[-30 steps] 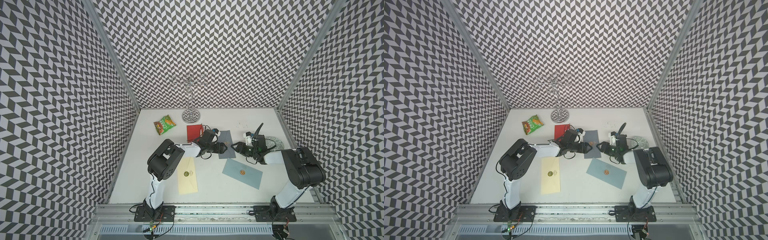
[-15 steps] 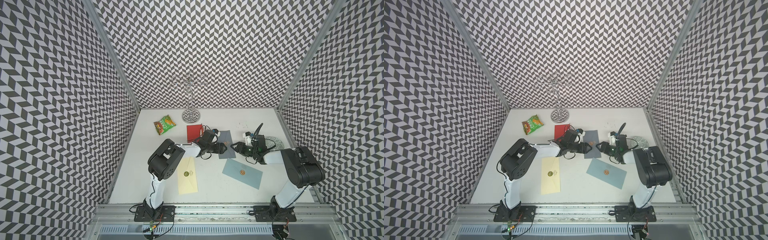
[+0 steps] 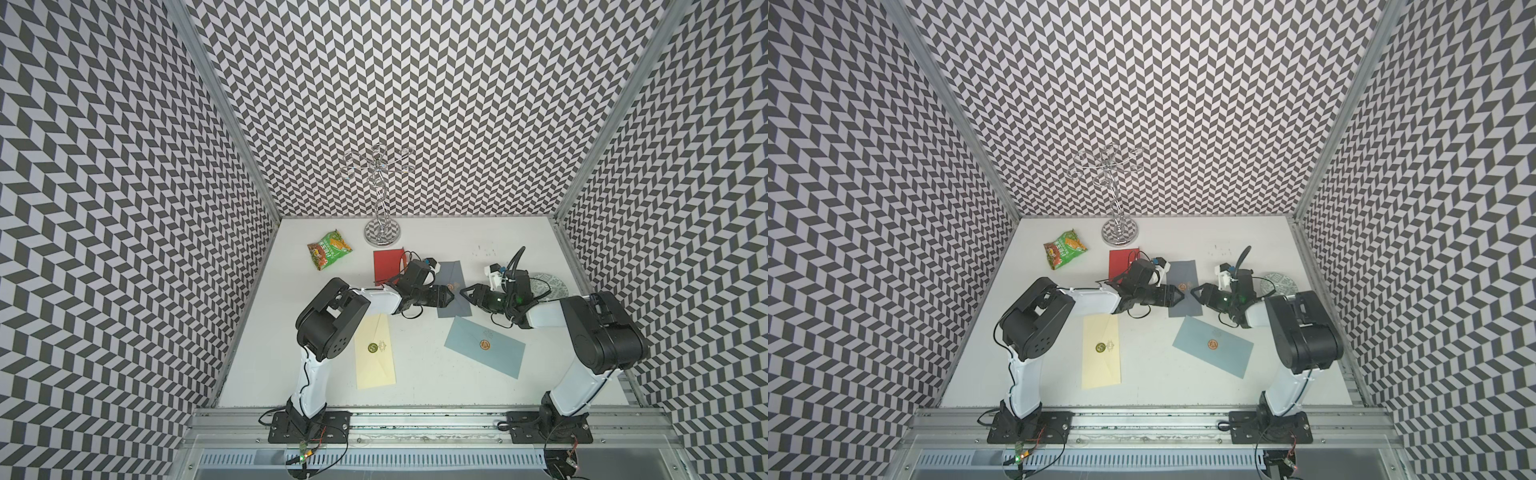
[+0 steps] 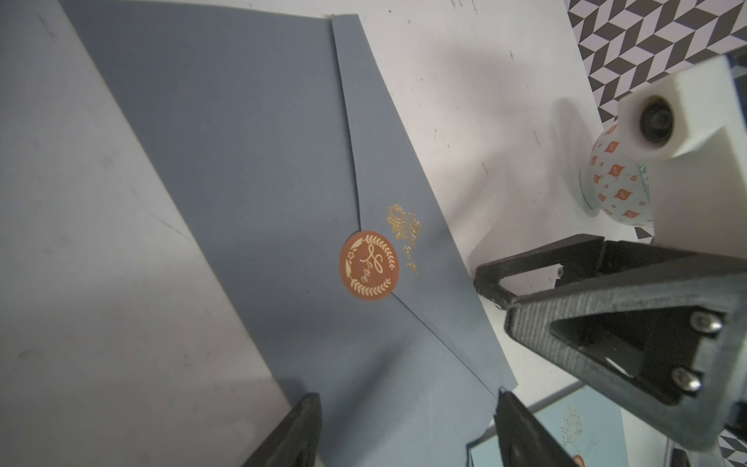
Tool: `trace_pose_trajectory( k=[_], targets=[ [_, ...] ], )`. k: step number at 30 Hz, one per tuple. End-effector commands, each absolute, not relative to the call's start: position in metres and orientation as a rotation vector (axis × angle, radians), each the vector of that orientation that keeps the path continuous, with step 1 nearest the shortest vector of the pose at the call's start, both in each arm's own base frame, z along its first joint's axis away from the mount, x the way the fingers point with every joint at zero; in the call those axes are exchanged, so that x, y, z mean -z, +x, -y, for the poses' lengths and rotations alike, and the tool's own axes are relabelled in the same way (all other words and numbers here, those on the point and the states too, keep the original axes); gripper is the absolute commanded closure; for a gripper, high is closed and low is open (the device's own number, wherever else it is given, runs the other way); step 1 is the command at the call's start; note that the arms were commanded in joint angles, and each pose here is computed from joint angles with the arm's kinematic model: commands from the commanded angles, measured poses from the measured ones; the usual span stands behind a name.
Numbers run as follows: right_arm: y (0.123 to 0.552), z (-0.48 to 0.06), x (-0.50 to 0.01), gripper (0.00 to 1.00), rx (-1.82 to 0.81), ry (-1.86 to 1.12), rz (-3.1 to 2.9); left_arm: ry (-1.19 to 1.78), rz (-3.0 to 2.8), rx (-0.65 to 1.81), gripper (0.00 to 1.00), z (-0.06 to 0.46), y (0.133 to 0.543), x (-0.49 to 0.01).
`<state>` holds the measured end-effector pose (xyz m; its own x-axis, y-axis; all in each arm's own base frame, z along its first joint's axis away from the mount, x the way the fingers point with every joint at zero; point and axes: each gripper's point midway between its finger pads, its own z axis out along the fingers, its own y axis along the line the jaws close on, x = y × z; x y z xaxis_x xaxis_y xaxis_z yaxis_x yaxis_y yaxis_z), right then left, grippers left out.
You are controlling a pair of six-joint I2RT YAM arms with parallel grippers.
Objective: Open the envelope
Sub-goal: Pick up the envelope from the center of the board.
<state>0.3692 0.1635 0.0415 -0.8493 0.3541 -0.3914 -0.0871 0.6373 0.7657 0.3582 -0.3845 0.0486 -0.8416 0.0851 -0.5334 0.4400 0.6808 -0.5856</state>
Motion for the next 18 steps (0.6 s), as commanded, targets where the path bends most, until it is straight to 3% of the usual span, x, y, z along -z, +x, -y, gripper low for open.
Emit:
trace_pose_trajectory(
  k=[1, 18],
  targets=[
    [0.355, -0.167, -0.023, 0.45, -1.168, 0.248, -2.408, 0.400, -2.476, 1.017, 0.30, 0.380, 0.351, -0.026],
    [0.357, -0.159, -0.021, 0.45, -1.100, 0.286, -2.418, 0.444, -2.390, 1.032, 0.31, 0.387, 0.359, -0.062]
  ],
)
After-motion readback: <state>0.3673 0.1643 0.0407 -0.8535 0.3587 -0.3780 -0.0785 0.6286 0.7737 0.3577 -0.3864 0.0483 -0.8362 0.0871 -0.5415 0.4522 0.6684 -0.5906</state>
